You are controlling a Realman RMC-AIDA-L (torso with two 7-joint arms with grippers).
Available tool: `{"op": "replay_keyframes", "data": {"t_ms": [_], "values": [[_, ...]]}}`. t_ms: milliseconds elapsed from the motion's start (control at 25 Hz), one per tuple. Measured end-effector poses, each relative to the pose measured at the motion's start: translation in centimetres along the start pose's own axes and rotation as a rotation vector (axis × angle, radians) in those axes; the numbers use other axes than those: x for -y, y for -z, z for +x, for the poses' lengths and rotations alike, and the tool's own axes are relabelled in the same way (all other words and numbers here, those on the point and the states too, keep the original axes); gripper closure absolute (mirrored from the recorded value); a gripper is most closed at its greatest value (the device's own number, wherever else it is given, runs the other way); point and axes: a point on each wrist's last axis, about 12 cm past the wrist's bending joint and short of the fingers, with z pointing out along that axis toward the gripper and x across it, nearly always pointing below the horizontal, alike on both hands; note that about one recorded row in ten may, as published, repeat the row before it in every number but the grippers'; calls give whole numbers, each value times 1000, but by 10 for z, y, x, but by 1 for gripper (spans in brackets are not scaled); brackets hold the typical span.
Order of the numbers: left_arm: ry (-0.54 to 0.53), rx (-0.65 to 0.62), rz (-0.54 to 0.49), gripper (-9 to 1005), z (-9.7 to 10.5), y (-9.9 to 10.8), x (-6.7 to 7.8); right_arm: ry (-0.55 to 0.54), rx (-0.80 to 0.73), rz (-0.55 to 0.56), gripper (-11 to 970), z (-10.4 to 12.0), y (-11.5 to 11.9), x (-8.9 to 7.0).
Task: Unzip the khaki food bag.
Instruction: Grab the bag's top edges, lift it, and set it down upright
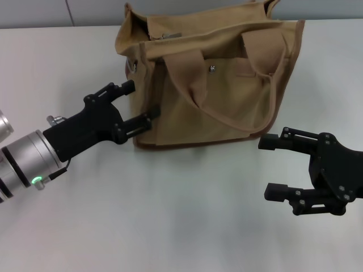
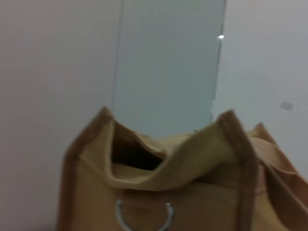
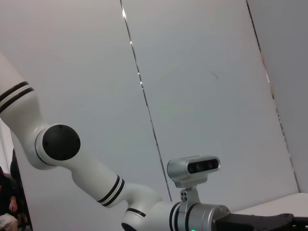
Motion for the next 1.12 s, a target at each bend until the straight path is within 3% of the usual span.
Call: {"op": "replay_keyframes", "data": {"t_ms": [200, 440, 560, 1000, 1120], "values": [[4, 9, -38, 227, 1, -1, -2, 1, 0, 2, 116, 0, 0, 0], [-62, 14, 9, 238, 6, -21, 14, 4, -3, 9, 116, 0, 0, 2], [-75, 20, -7, 243, 7, -23, 16, 5, -5, 14, 116, 0, 0, 2], [-78, 49, -52, 494, 8, -20, 15, -1, -2, 16, 117, 1, -1, 1], [-75, 50, -57, 615, 9, -18, 15, -2, -1, 15, 117, 2, -2, 1]]}}
